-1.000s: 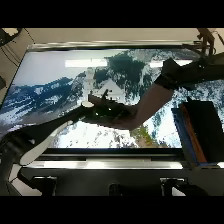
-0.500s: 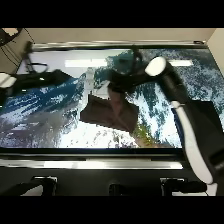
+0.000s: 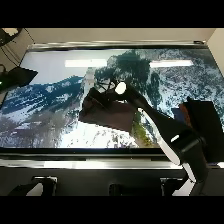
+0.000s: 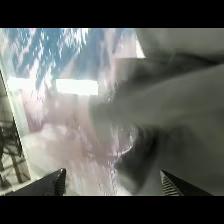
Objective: Fold the shirts.
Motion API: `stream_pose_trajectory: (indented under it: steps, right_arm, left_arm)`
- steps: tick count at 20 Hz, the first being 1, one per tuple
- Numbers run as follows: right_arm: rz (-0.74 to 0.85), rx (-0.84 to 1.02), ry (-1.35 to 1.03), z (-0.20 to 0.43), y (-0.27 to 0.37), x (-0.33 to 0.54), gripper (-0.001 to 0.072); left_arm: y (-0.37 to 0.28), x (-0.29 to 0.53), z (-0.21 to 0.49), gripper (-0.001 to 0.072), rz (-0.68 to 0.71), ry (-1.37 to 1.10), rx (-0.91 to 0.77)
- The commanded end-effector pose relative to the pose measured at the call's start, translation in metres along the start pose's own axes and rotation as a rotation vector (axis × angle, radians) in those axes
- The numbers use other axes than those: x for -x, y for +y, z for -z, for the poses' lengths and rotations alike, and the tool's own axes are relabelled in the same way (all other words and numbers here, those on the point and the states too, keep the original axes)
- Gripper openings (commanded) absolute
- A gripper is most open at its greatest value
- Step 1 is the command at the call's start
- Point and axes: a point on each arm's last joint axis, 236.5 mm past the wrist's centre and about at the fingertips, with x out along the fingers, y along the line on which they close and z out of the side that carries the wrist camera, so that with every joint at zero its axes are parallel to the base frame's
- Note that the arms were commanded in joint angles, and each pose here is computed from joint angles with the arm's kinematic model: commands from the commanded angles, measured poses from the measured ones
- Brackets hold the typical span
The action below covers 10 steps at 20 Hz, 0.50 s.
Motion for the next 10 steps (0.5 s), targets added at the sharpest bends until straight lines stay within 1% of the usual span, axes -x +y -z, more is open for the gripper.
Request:
stream_pose_trajectory:
  steps: [1, 2, 3, 5, 6, 7, 8, 9, 10]
  right_arm:
    - [0.094, 0.047, -0.005, -0.019, -0.021, 0.045, 0.0694]
    - [0.183, 0.082, -0.002, -0.027, -0.041, 0.073, 0.0694]
    - [0.321, 0.109, 0.023, -0.030, -0.073, 0.110, 0.0693]
    - [0.662, 0.087, 0.082, -0.032, -0.153, 0.188, 0.0677]
    - [0.792, 0.041, 0.130, -0.025, -0.188, 0.217, 0.0675]
    - [0.812, -0.009, 0.173, -0.016, -0.208, 0.224, 0.0674]
    - [0.752, -0.061, 0.205, -0.007, -0.216, 0.211, 0.0669]
    - [0.661, -0.093, 0.219, 0.000, -0.217, 0.190, 0.0648]
    - [0.571, -0.114, 0.228, 0.008, -0.216, 0.167, 0.0645]
  left_arm:
    - [0.007, -0.001, 0.011, 0.0024, -0.014, 0.018, 0.008]
    - [0.008, -0.001, 0.013, 0.0024, -0.015, 0.023, 0.002]
    - [0.010, -0.002, 0.013, 0.0024, -0.023, 0.023, -0.003]
    - [0.011, -0.002, 0.011, 0.0024, -0.028, 0.016, -0.023]
    - [0.011, -0.001, 0.011, 0.0024, -0.028, 0.016, -0.024]
    - [0.011, -0.001, 0.011, 0.0025, -0.028, 0.016, -0.024]
    - [0.011, -0.001, 0.011, 0.0025, -0.028, 0.016, -0.024]
    - [0.011, -0.001, 0.011, 0.0025, -0.028, 0.016, -0.024]
    - [0.011, -0.001, 0.011, 0.0025, -0.028, 0.016, -0.024]
